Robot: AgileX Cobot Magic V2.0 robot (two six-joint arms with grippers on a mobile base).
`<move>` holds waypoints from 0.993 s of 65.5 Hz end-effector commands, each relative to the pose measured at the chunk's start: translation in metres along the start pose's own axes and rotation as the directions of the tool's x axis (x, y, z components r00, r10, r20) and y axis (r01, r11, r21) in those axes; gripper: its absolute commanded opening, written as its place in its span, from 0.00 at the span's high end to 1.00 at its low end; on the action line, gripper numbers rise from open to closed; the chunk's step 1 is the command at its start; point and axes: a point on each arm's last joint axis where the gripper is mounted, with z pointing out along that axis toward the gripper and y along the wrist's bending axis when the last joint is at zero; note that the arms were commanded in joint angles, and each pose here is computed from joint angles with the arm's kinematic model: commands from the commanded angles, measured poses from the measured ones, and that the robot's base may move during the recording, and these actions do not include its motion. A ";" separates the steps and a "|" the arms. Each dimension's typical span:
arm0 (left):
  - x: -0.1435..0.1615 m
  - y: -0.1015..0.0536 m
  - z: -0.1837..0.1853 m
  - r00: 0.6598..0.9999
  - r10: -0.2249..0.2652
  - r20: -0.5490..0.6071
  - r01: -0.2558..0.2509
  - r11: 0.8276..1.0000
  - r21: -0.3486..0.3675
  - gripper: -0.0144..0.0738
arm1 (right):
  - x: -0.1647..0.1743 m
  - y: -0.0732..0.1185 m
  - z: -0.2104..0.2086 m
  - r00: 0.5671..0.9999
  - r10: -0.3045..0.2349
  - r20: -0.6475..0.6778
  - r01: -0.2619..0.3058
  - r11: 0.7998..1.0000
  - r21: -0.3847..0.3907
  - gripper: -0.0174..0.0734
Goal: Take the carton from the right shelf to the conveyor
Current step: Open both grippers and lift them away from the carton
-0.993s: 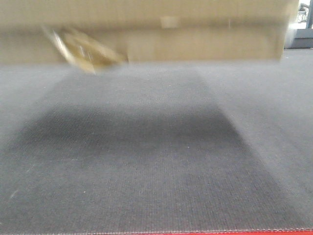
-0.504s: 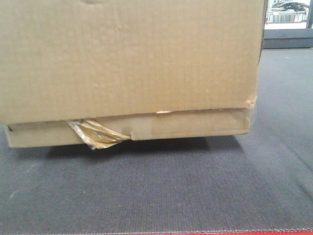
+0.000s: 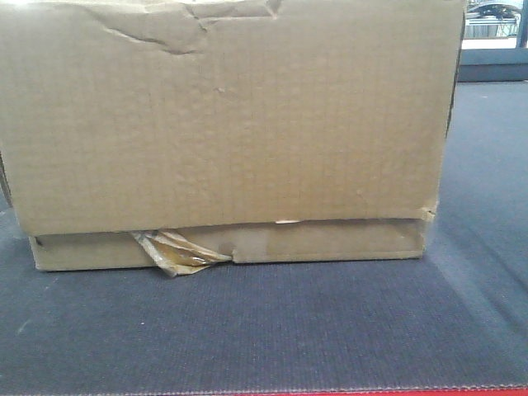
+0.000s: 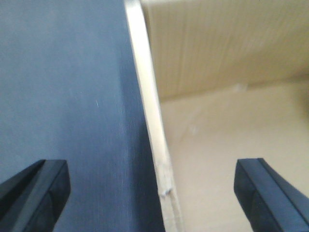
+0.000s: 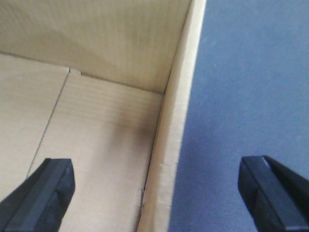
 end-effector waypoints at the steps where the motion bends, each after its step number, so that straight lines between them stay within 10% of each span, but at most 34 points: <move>1: -0.014 0.008 -0.030 0.996 -0.018 0.083 0.018 1.000 0.003 0.17 | -0.011 -0.008 -0.032 0.996 0.000 0.092 -0.001 1.000 0.014 0.19; 12: -0.018 0.024 -0.060 0.987 -0.051 0.151 0.054 0.998 -0.016 0.31 | -0.013 -0.033 -0.069 0.985 0.046 0.166 -0.056 0.997 0.054 0.40; 26: -0.003 0.061 -0.068 0.984 -0.100 0.147 0.119 0.985 -0.123 0.88 | 0.004 -0.089 -0.100 0.976 0.158 0.148 -0.185 0.964 0.190 0.91; 40: 0.037 0.074 -0.053 0.991 -0.127 0.037 0.131 0.985 -0.113 0.82 | 0.046 -0.117 -0.100 0.967 0.219 0.131 -0.247 0.931 0.269 0.88; 65: 0.112 0.069 -0.056 0.989 -0.139 0.056 0.142 0.988 -0.052 0.82 | 0.148 -0.098 -0.075 0.964 0.158 0.215 -0.204 0.954 0.218 0.88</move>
